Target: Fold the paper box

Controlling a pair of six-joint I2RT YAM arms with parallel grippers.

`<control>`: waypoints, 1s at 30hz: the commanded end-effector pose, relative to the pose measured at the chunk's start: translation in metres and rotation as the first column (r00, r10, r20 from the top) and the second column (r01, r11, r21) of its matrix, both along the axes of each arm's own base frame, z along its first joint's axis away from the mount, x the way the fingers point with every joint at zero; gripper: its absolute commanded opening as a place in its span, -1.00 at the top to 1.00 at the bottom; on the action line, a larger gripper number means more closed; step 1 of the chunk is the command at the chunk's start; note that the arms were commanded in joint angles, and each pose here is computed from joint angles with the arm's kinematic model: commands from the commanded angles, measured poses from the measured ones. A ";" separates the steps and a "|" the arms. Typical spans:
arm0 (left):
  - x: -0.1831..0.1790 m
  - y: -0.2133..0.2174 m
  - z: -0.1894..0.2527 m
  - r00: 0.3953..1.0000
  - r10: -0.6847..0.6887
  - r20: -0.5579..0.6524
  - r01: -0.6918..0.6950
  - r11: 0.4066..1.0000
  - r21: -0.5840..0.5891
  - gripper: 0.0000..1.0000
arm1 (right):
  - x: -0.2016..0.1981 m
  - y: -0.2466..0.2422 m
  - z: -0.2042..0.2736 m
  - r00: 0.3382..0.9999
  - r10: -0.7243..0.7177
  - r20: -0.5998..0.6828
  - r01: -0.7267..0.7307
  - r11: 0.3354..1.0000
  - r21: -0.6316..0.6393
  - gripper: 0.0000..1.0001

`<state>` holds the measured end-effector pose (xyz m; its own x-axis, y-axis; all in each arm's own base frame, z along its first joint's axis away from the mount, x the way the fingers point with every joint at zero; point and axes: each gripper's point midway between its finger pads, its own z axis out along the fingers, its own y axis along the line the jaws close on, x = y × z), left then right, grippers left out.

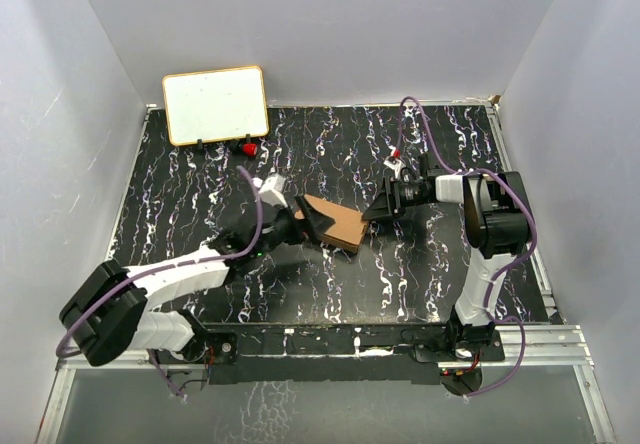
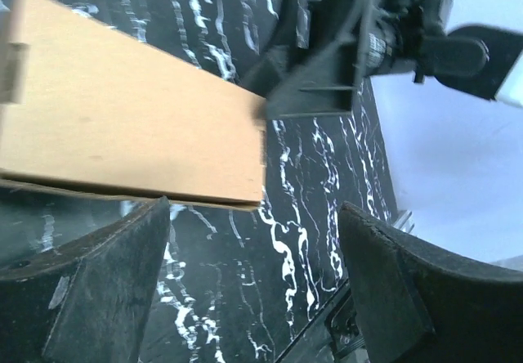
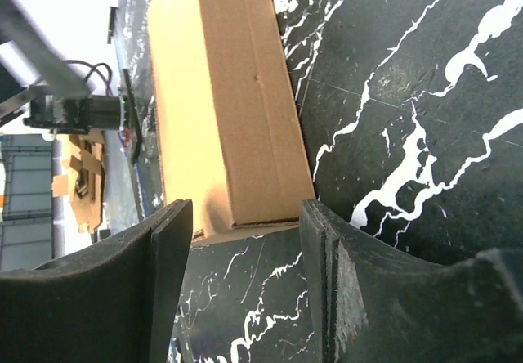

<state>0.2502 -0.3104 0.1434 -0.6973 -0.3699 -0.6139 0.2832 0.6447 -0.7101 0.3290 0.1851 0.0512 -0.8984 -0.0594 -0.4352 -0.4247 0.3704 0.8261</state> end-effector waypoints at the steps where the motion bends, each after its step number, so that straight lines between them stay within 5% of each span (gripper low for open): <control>1: 0.003 0.018 0.029 0.999 -0.023 0.038 0.031 0.970 -0.243 -0.65 | 0.003 -0.012 0.030 0.997 0.023 0.079 -0.035 0.989 0.146 -0.22; 6: 0.007 0.040 0.023 1.000 0.000 0.021 0.007 0.950 -0.312 -0.71 | 0.009 -0.024 0.057 0.963 0.022 0.268 -0.059 0.990 0.131 -0.34; 13: 0.009 0.063 0.006 0.998 0.063 -0.022 -0.067 0.934 -0.352 -0.71 | 0.022 -0.008 0.088 0.818 0.096 0.567 -0.117 0.993 0.000 -0.67; 20: 0.001 0.069 -0.024 0.989 0.078 -0.126 -0.118 0.928 -0.353 -0.71 | 0.042 0.013 0.055 0.908 0.124 0.399 -0.105 0.992 -0.069 -0.63; 30: -0.001 0.055 -0.049 0.982 0.006 -0.191 -0.075 0.933 -0.353 -0.73 | 0.017 0.022 0.010 0.976 0.121 0.183 -0.116 0.993 -0.033 -0.47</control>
